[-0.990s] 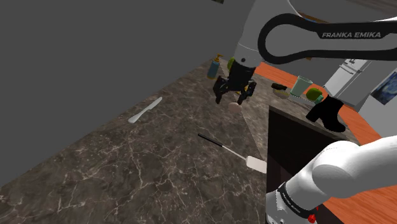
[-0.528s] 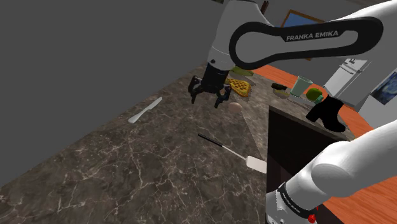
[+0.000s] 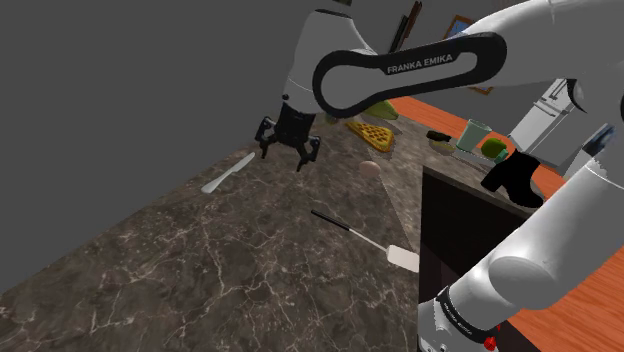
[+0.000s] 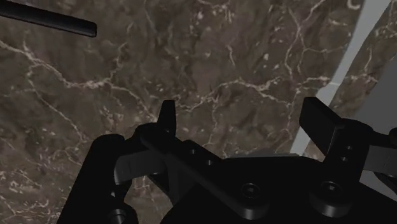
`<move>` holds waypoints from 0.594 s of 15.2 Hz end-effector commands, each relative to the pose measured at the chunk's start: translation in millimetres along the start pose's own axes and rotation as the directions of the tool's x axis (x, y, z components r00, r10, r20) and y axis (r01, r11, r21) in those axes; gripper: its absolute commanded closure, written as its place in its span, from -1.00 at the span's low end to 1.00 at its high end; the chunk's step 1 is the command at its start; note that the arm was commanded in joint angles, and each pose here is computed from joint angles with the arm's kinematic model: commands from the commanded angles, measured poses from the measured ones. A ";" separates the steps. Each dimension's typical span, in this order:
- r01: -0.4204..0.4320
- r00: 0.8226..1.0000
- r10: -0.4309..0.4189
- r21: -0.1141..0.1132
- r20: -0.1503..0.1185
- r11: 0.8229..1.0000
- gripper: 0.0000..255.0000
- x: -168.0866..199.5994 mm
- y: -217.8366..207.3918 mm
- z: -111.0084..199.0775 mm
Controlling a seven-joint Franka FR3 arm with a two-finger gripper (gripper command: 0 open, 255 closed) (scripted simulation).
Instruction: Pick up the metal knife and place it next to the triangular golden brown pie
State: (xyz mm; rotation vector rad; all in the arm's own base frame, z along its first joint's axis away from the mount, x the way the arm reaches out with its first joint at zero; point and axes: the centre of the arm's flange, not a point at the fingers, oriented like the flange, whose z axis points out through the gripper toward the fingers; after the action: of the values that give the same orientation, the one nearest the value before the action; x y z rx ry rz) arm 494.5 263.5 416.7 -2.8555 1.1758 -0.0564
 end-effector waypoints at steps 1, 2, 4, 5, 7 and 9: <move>-0.051 0.999 0.051 0.017 -0.001 0.999 -1.00 2.6 -22.2 12.0; -0.075 0.997 0.075 0.025 -0.001 0.997 -1.00 5.2 -33.0 16.9; -0.122 0.992 0.123 0.041 -0.001 0.992 -1.00 11.0 -54.4 26.3; -0.146 0.989 0.146 0.048 -0.001 0.988 -1.00 14.3 -65.1 30.9; -0.193 0.981 0.193 0.064 0.001 0.979 -1.00 21.7 -86.4 39.8; -0.225 0.974 0.226 0.075 0.002 0.971 -1.00 27.5 -101.3 45.9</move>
State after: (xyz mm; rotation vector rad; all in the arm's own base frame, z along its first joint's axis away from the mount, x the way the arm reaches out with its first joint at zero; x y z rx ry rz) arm 580.3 315.0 379.8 -2.6592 1.4351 -0.0942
